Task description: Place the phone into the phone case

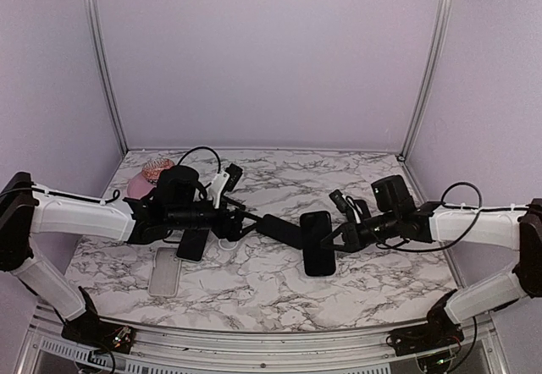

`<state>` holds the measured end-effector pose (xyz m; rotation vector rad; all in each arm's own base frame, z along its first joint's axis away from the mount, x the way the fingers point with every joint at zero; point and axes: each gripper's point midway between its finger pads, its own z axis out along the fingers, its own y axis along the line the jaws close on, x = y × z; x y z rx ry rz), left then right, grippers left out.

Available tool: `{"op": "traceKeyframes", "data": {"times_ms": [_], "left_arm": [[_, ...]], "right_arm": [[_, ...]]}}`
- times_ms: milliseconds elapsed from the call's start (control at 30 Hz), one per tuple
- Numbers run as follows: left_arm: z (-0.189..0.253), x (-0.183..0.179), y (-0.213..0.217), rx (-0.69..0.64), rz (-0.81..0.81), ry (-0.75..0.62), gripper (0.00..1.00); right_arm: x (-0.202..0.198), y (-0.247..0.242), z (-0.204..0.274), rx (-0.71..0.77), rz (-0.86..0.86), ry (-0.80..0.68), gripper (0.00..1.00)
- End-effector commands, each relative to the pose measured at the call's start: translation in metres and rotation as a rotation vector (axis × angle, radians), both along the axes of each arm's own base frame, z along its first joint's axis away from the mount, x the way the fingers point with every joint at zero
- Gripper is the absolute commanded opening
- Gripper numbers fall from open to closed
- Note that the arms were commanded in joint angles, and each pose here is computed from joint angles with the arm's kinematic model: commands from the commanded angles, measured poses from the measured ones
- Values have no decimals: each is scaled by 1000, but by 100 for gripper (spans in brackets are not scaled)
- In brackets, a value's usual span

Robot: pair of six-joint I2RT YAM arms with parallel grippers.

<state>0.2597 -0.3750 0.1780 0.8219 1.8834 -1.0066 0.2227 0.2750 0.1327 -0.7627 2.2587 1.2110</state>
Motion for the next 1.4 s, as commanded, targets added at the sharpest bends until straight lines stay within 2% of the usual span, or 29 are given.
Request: {"op": "traceKeyframes", "data": {"times_ms": [0, 133, 300, 433, 500, 567, 667, 800, 900, 1033, 1100, 1200, 1267, 1300, 1367], "left_arm": [[-19, 18, 23, 133, 145, 22, 84], [-22, 19, 28, 158, 165, 19, 83], [-22, 19, 34, 170, 181, 7, 84], [-19, 20, 41, 180, 204, -10, 84], [-17, 22, 47, 192, 235, -20, 84], [-17, 25, 54, 211, 266, -29, 84], [-27, 37, 73, 324, 366, -24, 85], [-45, 50, 107, 510, 501, 2, 88], [-54, 58, 139, 570, 593, 54, 90], [-69, 67, 167, 597, 645, 148, 91], [-69, 68, 162, 587, 615, 166, 84], [-73, 65, 131, 536, 483, 218, 70], [-79, 70, 121, 539, 448, 237, 62], [-80, 73, 118, 536, 449, 245, 60], [-83, 76, 114, 525, 455, 250, 56]], "right_arm": [[-4, -42, -29, -80, -153, 283, 0], [11, -66, -46, -124, -227, 331, 0], [26, -73, -70, -180, -238, 373, 1], [45, -92, -92, -315, -337, 373, 12], [50, -102, -101, -371, -393, 383, 14], [52, -107, -103, -398, -420, 381, 24], [55, -116, -105, -452, -454, 369, 34], [59, -120, -93, -479, -471, 350, 40], [65, -120, -72, -526, -489, 277, 43], [81, -120, -45, -659, -557, 135, 47], [92, -118, -35, -739, -599, 48, 48], [110, -99, -20, -799, -611, -97, 49], [117, -48, -14, -729, -472, -197, 53], [122, -13, -2, -647, -399, -255, 58], [124, 39, 7, -544, -309, -294, 65]]}}
